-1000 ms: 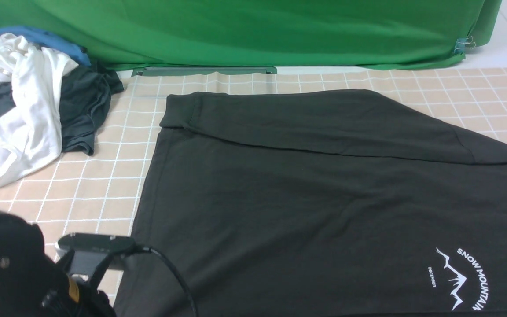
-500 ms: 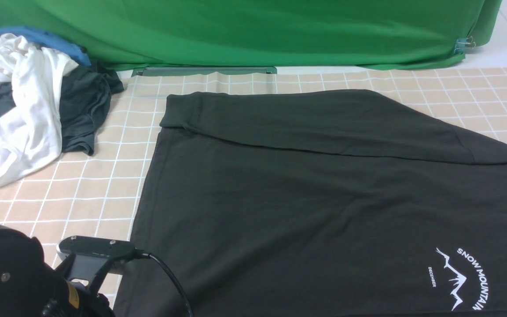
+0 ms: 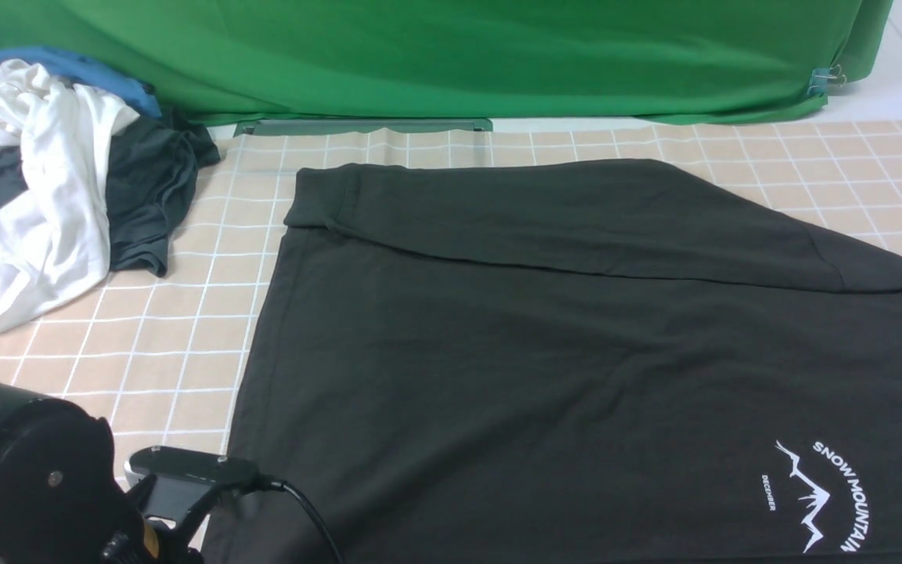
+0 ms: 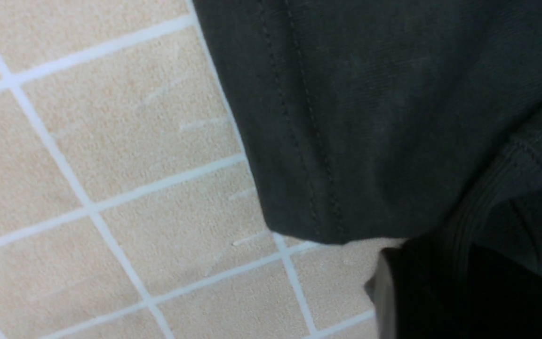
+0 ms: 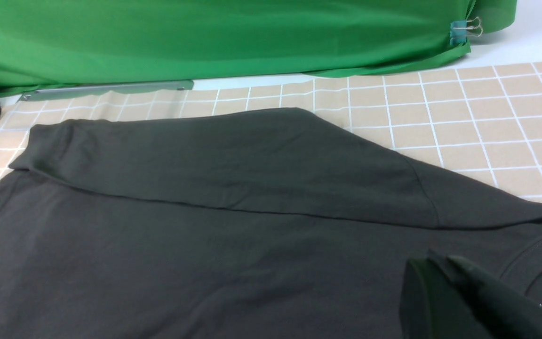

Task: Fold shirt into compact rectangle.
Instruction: 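Grasp the left edge of the dark T-shirt lying flat on the table, then fold the left side of the black T-shirt inward over its body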

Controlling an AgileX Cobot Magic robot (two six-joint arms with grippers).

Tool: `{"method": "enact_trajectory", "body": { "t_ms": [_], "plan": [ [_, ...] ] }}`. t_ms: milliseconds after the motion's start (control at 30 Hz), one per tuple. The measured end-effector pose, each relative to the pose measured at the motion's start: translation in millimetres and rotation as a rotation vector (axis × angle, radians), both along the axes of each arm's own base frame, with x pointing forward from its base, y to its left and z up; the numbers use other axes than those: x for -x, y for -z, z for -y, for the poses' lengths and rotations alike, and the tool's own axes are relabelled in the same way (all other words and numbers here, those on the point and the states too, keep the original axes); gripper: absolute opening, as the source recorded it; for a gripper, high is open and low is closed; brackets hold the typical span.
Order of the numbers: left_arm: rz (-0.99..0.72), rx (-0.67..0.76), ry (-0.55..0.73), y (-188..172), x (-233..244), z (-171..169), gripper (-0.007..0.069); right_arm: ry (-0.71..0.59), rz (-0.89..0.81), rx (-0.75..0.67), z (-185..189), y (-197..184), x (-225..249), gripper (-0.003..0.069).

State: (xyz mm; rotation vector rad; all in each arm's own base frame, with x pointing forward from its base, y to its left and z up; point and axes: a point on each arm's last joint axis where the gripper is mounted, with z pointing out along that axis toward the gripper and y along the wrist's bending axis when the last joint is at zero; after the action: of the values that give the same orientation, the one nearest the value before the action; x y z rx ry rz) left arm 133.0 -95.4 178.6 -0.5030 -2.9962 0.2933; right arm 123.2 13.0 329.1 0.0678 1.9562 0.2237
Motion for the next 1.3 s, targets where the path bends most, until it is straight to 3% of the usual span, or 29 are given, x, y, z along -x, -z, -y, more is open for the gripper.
{"method": "enact_trajectory", "body": {
  "t_ms": [100, 367, 567, 900, 1100, 1300],
  "plan": [
    [0.004, -0.007, 0.006, 0, 0, -1, 0.0034, 0.0, 0.0, 0.0, 0, 0, 0, 0.0055],
    [-0.082, 0.054, 0.023, -31, -5, 11, 0.0033, -0.001, -0.004, -0.001, 0, 0, 0, 0.0057],
    [-0.026, 0.128, 0.036, -66, -16, 21, 0.0033, -0.001, -0.004, -0.001, 0, 0, 0, 0.0058],
    [0.264, -0.038, 0.043, -109, -66, 20, 0.0033, -0.001, -0.004, -0.002, 0, 0, 0, 0.007],
    [0.286, -0.134, 0.036, -102, -94, 21, 0.0033, -0.001, -0.004, -0.002, 0, 0, 0, 0.0071],
    [0.288, -0.152, -0.079, -90, -125, 4, 0.0033, -0.001, -0.004, -0.002, 0, 0, 0, 0.0071]
  ]
}}
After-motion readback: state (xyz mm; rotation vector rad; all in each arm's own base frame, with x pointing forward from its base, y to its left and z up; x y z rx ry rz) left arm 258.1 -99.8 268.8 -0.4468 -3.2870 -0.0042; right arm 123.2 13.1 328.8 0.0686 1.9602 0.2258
